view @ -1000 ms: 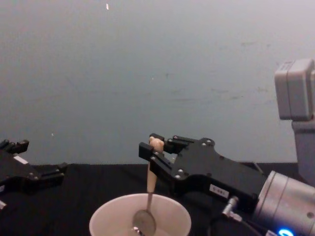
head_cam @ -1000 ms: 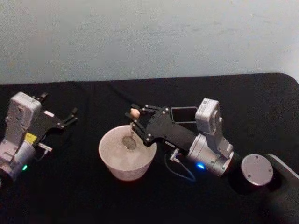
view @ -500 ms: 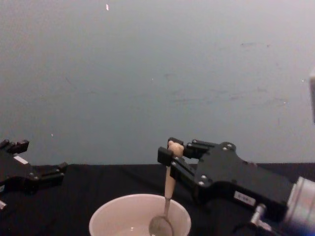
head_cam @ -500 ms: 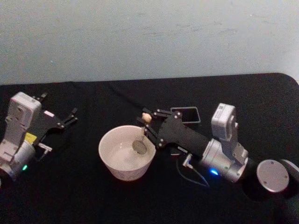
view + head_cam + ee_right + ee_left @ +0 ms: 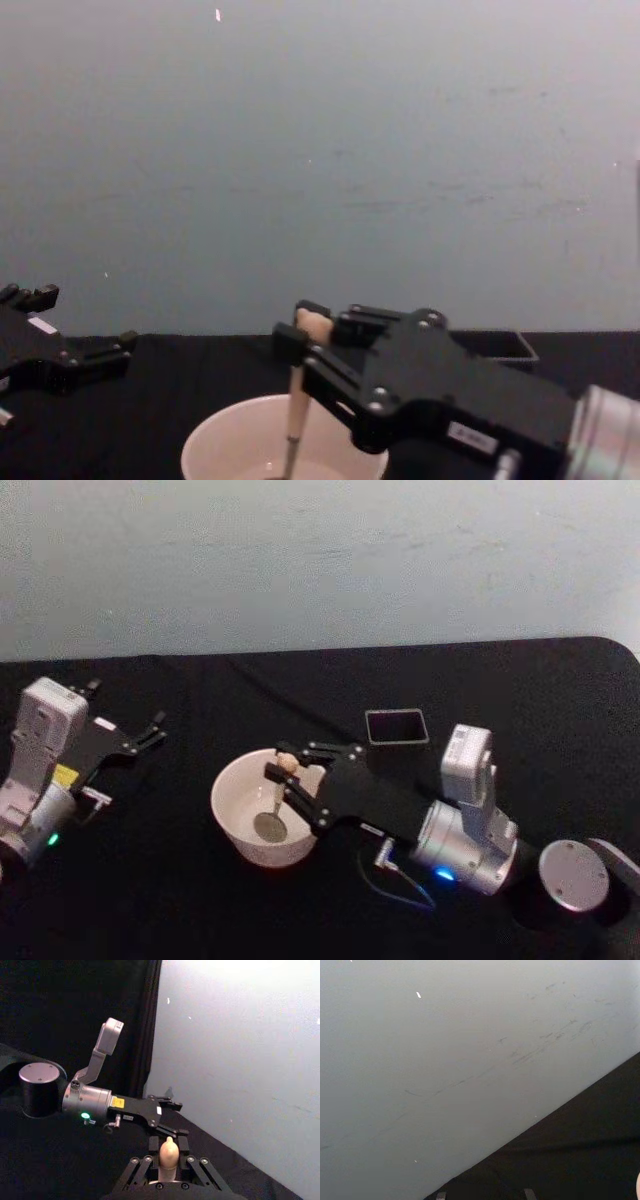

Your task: Pick up the stirring spoon with one hand, stir inside the cup, then place it back in its original position.

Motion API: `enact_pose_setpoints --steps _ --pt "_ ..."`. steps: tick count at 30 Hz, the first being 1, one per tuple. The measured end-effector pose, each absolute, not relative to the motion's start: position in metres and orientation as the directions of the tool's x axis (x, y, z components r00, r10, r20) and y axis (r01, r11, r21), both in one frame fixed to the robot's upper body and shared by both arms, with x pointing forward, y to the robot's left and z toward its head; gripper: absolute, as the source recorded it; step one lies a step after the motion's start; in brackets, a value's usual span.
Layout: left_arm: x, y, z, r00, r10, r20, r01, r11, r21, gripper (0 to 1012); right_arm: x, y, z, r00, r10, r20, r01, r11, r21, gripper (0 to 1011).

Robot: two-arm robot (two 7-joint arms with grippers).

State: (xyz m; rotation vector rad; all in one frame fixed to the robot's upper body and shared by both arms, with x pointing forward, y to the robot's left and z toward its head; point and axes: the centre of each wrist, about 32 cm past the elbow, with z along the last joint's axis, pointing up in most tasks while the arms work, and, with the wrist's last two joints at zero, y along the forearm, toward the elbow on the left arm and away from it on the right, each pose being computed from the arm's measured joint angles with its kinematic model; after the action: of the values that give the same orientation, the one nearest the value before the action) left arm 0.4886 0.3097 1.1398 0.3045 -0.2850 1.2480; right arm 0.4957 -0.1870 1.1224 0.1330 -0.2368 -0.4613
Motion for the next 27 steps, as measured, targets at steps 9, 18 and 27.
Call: enact_pose_setpoints --steps 9,18,27 --pt "0.489 0.31 1.14 0.292 0.88 0.374 -0.955 0.287 0.07 1001 0.512 -0.166 1.123 0.856 -0.477 0.2 0.442 0.875 0.198 214" --pt "0.489 0.31 1.14 0.292 0.88 0.374 -0.955 0.287 0.07 1001 0.531 -0.166 1.122 0.814 -0.538 0.219 0.505 0.841 0.192 214" --pt "0.489 0.31 1.14 0.292 0.88 0.374 -0.955 0.287 0.07 1001 0.533 -0.174 1.12 0.799 -0.558 0.222 0.528 0.829 0.182 214"
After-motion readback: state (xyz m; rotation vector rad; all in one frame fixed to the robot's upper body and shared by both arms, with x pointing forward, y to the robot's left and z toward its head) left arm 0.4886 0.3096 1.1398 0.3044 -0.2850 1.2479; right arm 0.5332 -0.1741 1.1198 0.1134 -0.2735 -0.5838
